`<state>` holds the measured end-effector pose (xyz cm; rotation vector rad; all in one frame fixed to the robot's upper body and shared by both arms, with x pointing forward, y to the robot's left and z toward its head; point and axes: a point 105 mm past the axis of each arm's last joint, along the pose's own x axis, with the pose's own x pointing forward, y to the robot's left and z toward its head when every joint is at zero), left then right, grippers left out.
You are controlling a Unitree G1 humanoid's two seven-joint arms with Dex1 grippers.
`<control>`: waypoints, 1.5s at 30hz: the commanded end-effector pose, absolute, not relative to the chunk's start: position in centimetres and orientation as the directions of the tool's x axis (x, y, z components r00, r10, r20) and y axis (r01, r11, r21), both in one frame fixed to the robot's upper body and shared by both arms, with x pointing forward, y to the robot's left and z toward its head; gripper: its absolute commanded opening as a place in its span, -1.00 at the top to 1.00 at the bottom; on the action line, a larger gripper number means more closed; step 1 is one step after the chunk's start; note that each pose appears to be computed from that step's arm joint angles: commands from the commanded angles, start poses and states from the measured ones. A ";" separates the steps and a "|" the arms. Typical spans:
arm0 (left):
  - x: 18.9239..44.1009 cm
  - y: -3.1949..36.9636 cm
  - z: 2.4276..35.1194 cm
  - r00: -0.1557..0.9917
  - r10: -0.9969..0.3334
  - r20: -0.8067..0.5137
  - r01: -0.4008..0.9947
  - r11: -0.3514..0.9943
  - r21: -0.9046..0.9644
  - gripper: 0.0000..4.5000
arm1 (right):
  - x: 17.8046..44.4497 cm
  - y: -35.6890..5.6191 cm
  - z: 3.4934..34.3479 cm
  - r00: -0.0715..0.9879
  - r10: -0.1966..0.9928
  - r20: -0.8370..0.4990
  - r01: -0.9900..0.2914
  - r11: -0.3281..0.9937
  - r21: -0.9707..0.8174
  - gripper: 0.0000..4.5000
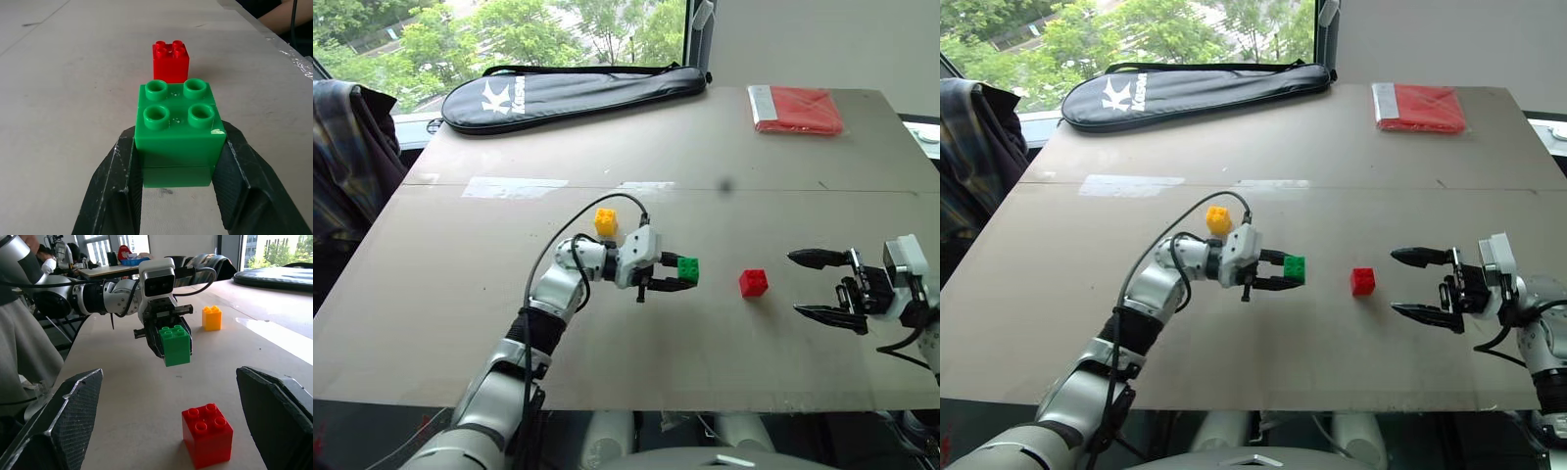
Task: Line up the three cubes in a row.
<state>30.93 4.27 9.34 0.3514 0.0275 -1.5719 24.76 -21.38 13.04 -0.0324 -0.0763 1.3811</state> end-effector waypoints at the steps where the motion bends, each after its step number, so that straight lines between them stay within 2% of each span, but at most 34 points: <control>1: 31.3 2.9 9.3 -0.003 -0.971 -0.241 0.969 -0.063 0.238 0.42 | 24.1 -22.3 13.9 0.178 0.984 0.019 -0.975 0.178 -0.132 -1.00; 8: 30.8 1.4 8.6 -0.029 -0.970 -0.241 0.969 -0.086 0.230 0.42 | 23.9 -22.8 13.6 0.206 0.978 0.015 -0.969 0.206 -0.139 -1.00; 16: 30.8 1.5 8.0 -0.021 -0.964 -0.265 0.976 -0.078 0.205 0.42 | 24.1 -23.0 13.6 0.218 0.976 0.017 -0.965 0.218 -0.144 -1.00; 17: 30.8 1.6 7.9 -0.015 -0.962 -0.272 0.976 -0.073 0.204 0.06 | 24.2 -23.0 13.6 0.219 0.976 0.018 -0.965 0.219 -0.144 -1.00; 22: 30.8 1.7 7.7 -0.001 -0.962 -0.272 0.979 -0.057 0.197 -0.94 | 24.2 -22.9 13.5 0.215 0.976 0.019 -0.966 0.216 -0.142 -1.00; 23: 30.9 1.7 7.6 0.007 -0.963 -0.271 0.979 -0.049 0.199 -0.98 | 24.2 -22.9 13.5 0.214 0.977 0.018 -0.966 0.214 -0.142 -1.00; 28: 31.2 1.6 7.7 0.052 -0.965 -0.259 0.967 -0.016 0.254 -0.98 | 24.2 -22.9 13.4 0.213 0.977 0.015 -0.967 0.213 -0.142 -1.00; 33: 31.0 2.1 10.4 0.046 -0.984 -0.171 0.954 -0.008 0.301 -0.98 | 24.1 -22.9 13.4 0.212 0.977 0.014 -0.967 0.212 -0.144 -1.00; 37: 30.0 3.9 17.2 0.028 -0.999 0.040 0.951 0.039 0.308 -0.98 | 24.0 -22.8 13.4 0.208 0.978 0.016 -0.968 0.208 -0.139 -1.00; 39: 29.0 5.5 18.7 0.012 -0.997 0.080 0.957 0.035 0.287 -0.98 | 24.0 -22.7 13.3 0.206 0.978 0.017 -0.969 0.206 -0.137 -1.00; 42: 29.2 8.1 19.7 0.129 -0.987 0.099 0.946 0.152 0.286 -0.98 | 24.2 -22.6 13.4 0.206 0.978 0.035 -0.968 0.209 -0.137 -1.00; 45: 31.6 10.8 19.9 0.376 -0.917 0.133 0.875 0.399 0.276 -0.98 | 24.5 -22.4 13.9 0.214 0.974 0.071 -0.965 0.222 -0.140 -1.00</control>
